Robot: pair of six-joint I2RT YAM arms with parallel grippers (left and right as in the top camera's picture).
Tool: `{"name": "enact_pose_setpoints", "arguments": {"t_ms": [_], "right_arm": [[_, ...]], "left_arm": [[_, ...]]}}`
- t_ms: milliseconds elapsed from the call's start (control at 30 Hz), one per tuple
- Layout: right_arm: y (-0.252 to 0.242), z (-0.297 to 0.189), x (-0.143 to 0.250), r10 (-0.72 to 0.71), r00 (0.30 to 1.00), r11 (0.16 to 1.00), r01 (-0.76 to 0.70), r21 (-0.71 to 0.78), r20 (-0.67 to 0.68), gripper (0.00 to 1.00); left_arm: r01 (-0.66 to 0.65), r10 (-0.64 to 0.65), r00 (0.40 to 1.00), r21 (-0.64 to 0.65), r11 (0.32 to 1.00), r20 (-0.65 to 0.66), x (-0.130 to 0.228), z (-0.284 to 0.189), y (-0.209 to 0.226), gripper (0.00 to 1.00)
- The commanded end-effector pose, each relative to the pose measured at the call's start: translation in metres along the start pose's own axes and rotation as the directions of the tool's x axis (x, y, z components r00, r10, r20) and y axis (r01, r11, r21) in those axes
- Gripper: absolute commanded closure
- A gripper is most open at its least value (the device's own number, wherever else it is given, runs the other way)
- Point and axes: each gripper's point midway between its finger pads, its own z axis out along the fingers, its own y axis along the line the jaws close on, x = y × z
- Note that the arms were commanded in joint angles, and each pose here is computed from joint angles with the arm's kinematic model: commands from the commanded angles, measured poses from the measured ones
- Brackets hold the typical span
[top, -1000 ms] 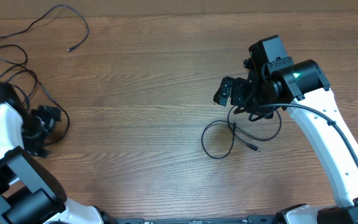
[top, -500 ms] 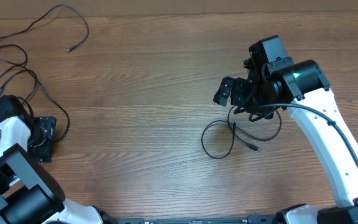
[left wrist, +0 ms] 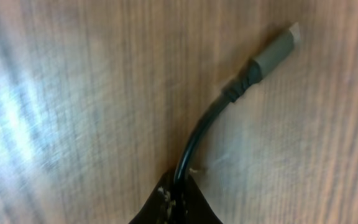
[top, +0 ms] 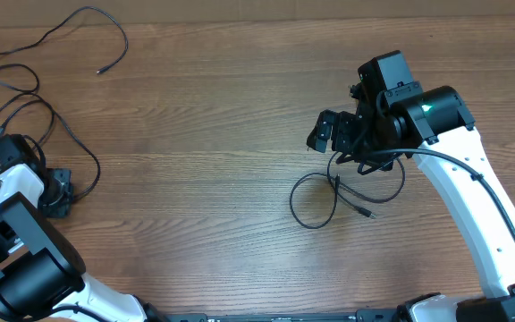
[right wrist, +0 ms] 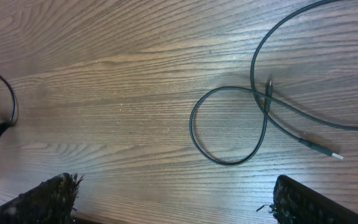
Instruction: Untangle cables
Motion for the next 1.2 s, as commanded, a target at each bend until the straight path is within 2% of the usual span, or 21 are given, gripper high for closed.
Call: {"name": "enact_pose_setpoints", "arguments": {"t_ms": [0,100,233,400,433,467,500,533,567,667,800,867,1000,1067,1167], "right_arm": [[0.001,0.000,-0.002,-0.008,1.000,1.000,0.008,-0.004,0.006,0.00],[0.001,0.000,-0.002,-0.008,1.000,1.000,0.008,-0.004,0.006,0.00],[0.001,0.000,-0.002,-0.008,1.000,1.000,0.008,-0.004,0.006,0.00],[0.001,0.000,-0.002,-0.004,1.000,1.000,0.004,-0.003,0.005,0.00],[0.001,0.000,-0.002,-0.005,1.000,1.000,0.005,-0.004,0.006,0.00],[0.001,0.000,-0.002,-0.005,1.000,1.000,0.005,-0.004,0.006,0.00],[0.001,-0.001,-0.002,-0.005,1.000,1.000,0.005,-0.004,0.006,0.00],[0.001,0.000,-0.002,-0.005,1.000,1.000,0.005,-0.004,0.006,0.00],[0.001,0.000,-0.002,-0.005,1.000,1.000,0.005,-0.004,0.006,0.00],[0.001,0.000,-0.002,-0.005,1.000,1.000,0.005,-0.004,0.006,0.00],[0.001,0.000,-0.002,-0.005,1.000,1.000,0.005,-0.003,0.006,0.00],[-0.001,0.000,-0.005,-0.006,1.000,1.000,0.006,0.008,0.019,0.00],[-0.019,-0.003,-0.017,0.053,0.995,0.994,-0.061,0.092,0.083,0.00],[-0.031,-0.006,-0.025,0.110,0.987,0.985,-0.124,0.122,0.119,0.00],[-0.050,-0.012,-0.039,0.159,0.973,0.973,-0.184,0.143,0.166,0.00]], "left_arm": [[-0.076,0.075,0.996,-0.009,0.997,-0.056,0.011,0.023,-0.001,0.96],[-0.150,0.151,0.988,0.061,0.987,-0.027,-0.004,0.012,-0.025,0.96],[-0.176,0.177,0.984,0.162,0.971,0.010,-0.022,-0.008,-0.061,0.96],[-0.216,0.212,0.976,0.217,0.952,0.042,-0.032,-0.023,-0.082,0.96],[-0.219,0.214,0.976,0.213,0.952,0.045,-0.032,-0.022,-0.082,0.93],[-0.227,0.221,0.974,0.208,0.951,0.050,-0.032,-0.022,-0.081,0.88],[-0.241,0.235,0.971,0.207,0.948,0.051,-0.032,-0.022,-0.081,0.75],[-0.257,0.251,0.966,0.205,0.944,0.054,-0.031,-0.022,-0.081,0.51],[-0.280,0.273,0.960,0.204,0.938,0.059,-0.031,-0.022,-0.081,0.31],[-0.346,0.340,0.938,0.198,0.917,0.068,-0.031,-0.022,-0.080,0.01],[-0.381,0.400,0.916,0.242,0.893,-0.035,-0.009,-0.031,-0.079,0.01],[-0.352,0.416,0.898,0.334,0.874,-0.141,0.011,-0.054,-0.088,0.00],[-0.327,0.449,0.868,0.437,0.838,-0.213,0.029,-0.099,-0.104,0.01],[-0.371,0.518,0.833,0.496,0.785,-0.197,0.044,-0.124,-0.115,0.00],[-0.501,0.681,0.721,0.585,0.638,-0.125,0.084,-0.154,-0.129,0.01]]}}
